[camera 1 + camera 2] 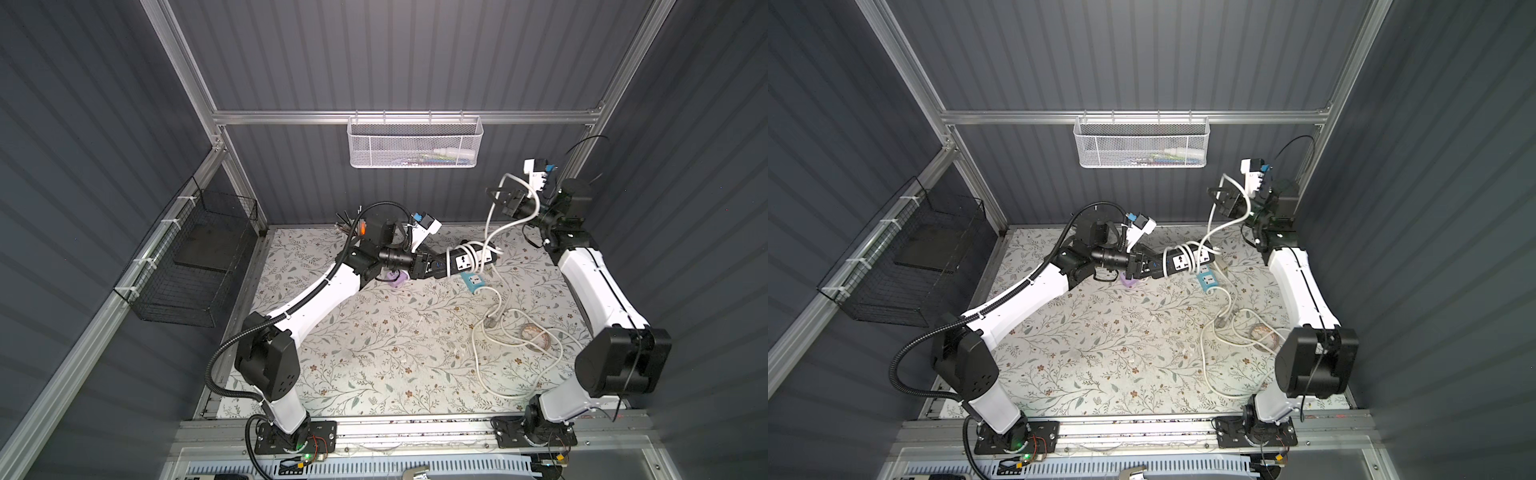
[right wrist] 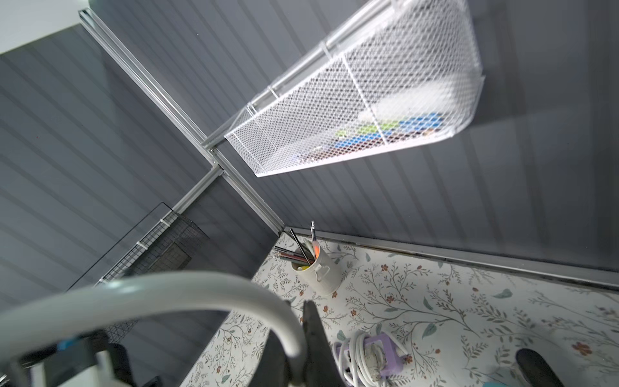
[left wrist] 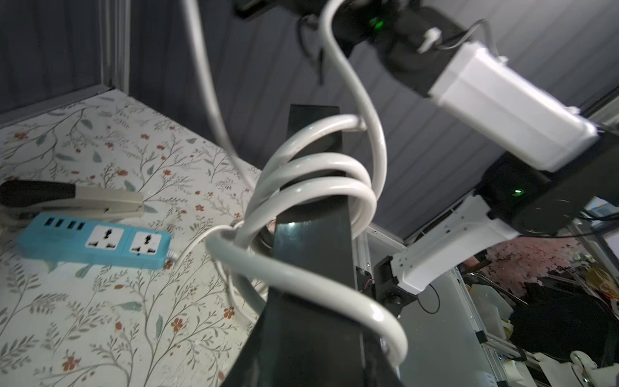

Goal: Unwrap the cord wrapped around the power strip
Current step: Unwrap the power cord from the power strip.

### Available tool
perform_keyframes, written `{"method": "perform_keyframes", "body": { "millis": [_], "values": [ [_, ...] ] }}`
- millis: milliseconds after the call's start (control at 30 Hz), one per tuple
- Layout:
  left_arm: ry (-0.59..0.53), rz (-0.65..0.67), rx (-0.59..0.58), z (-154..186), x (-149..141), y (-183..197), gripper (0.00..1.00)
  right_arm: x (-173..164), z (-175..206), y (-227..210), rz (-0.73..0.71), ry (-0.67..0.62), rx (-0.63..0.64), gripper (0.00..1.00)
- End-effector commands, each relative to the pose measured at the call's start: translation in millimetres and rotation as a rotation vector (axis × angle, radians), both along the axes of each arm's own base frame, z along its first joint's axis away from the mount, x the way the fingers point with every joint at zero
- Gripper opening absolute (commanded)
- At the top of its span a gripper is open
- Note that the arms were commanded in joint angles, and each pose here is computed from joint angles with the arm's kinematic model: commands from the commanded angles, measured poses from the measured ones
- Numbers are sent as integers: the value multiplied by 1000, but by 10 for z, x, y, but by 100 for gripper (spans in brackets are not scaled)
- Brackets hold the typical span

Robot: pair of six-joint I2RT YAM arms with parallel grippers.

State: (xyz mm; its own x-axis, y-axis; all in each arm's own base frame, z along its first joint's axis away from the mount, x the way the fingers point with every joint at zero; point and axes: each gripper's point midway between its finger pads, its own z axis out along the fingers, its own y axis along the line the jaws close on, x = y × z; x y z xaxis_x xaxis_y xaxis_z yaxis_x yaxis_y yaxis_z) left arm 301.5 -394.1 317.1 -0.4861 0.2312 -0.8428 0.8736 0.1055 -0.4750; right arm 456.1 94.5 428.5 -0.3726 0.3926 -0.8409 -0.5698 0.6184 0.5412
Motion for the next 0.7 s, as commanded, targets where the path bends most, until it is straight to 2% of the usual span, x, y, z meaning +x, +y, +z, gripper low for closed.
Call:
{"method": "perform_keyframes", "body": {
  "millis": [0, 100, 300, 500, 667],
  "values": [
    [-122, 111, 44, 152, 202, 91, 0, -252, 86, -177, -22, 0, 12, 0],
    [-160, 212, 38, 238, 363, 239, 0, -401, -88, -414, -96, 45, -4, 0],
    [-288, 433, 2, 620, 579, 688, 0, -553, -879, -805, -311, 256, -112, 0],
    [-446, 607, 15, 989, 573, 1083, 0, -656, -1592, -1153, -511, 463, -223, 0],
    [-521, 698, 35, 1133, 541, 1305, 0, -739, -2109, -1334, -592, 631, -287, 0]
  ]
}}
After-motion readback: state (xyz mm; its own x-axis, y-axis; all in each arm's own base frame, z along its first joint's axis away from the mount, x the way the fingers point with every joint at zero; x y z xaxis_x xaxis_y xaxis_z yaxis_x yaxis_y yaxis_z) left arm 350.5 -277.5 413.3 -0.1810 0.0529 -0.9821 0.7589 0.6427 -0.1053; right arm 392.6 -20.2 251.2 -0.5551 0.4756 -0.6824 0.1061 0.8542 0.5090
